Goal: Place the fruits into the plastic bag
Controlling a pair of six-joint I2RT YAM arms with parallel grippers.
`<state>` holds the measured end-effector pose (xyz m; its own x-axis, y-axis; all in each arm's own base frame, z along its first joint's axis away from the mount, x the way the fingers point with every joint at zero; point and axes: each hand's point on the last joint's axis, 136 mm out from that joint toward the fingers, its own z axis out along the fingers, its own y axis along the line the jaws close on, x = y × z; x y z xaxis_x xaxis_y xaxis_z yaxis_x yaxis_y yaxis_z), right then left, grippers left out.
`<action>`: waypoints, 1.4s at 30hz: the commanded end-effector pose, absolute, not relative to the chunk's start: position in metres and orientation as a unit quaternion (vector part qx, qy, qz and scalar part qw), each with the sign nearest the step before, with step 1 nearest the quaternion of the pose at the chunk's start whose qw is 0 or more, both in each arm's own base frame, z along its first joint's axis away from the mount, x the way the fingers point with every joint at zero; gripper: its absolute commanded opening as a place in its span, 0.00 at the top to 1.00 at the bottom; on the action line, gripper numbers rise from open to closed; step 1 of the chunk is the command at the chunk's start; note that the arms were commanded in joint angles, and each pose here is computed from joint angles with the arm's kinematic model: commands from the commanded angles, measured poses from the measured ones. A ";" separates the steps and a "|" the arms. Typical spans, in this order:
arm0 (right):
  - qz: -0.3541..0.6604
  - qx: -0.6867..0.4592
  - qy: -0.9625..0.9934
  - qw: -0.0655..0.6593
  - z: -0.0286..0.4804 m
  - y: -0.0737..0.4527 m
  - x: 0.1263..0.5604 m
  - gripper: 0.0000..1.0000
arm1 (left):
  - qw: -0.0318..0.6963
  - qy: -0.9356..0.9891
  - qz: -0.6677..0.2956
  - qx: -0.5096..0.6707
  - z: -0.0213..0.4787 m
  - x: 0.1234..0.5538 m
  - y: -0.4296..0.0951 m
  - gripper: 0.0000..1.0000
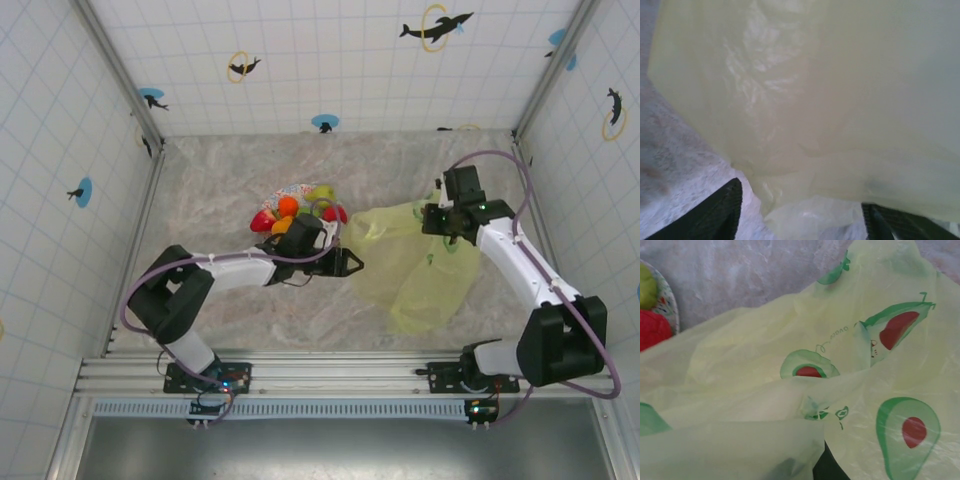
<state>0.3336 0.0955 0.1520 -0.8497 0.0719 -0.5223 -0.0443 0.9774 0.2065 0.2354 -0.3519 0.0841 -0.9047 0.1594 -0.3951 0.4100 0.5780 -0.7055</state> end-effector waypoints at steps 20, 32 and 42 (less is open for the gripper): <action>0.256 0.101 0.906 0.321 0.155 0.118 0.362 1.00 | 0.290 0.935 -0.187 0.085 0.128 0.281 -0.209 0.13; 0.270 0.094 0.904 0.319 0.156 0.122 0.367 1.00 | 0.253 0.951 -0.158 0.086 0.091 0.314 -0.232 0.17; 0.274 0.093 0.903 0.316 0.153 0.122 0.367 1.00 | 0.234 0.958 -0.139 0.087 0.065 0.318 -0.232 0.17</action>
<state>0.3566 0.1196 0.1408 -0.8015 0.3349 -0.4953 0.0216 0.8441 0.5357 0.3102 -0.2328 0.0664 -0.8836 0.0875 -0.4599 0.2265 0.9397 -0.2564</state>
